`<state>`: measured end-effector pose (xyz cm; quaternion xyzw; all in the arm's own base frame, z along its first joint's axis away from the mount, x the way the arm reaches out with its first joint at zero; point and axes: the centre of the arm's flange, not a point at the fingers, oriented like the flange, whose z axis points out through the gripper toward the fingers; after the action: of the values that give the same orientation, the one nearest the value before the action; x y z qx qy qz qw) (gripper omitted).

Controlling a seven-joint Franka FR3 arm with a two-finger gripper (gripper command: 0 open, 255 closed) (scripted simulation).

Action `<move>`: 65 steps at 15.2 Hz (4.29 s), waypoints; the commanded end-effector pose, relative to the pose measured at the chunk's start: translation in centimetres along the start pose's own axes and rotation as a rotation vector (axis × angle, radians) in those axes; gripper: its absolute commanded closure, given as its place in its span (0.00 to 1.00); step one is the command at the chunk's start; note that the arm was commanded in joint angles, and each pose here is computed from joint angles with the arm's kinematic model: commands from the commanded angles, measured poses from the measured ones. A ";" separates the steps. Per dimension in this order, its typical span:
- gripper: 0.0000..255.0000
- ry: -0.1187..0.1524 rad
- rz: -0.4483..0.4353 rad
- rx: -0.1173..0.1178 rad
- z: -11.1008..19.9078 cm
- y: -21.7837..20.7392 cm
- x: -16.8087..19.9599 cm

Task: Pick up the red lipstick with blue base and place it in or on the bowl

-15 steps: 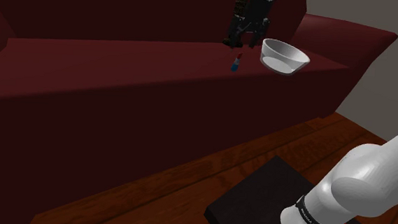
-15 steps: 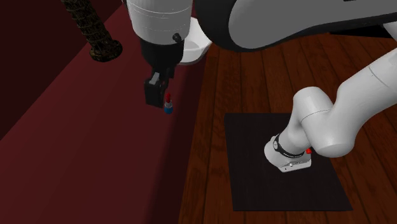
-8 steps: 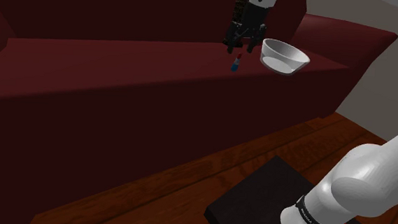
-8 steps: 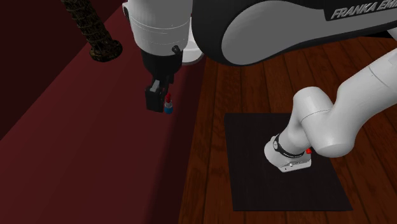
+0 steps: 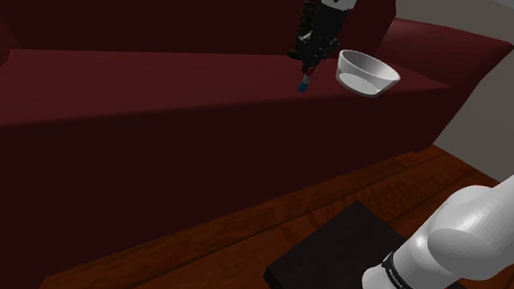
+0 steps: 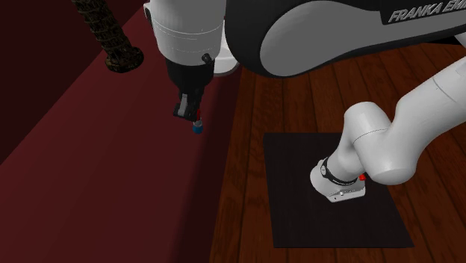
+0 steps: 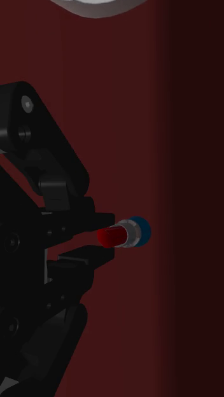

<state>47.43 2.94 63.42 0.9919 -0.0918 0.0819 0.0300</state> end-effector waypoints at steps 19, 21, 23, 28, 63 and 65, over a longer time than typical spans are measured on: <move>1.00 0.000 0.000 0.000 -7.3 0.3 1.2; 1.00 0.000 0.000 0.000 -8.3 0.4 1.4; 1.00 0.000 0.000 0.000 -9.3 0.4 1.6; 1.00 0.000 0.000 0.000 -11.9 0.6 2.0; 1.00 0.000 0.000 0.000 -12.5 29.4 5.3; 1.00 0.000 0.000 0.000 -11.5 29.4 5.1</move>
<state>45.07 -25.89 77.44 0.9920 -0.0920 0.0814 0.0299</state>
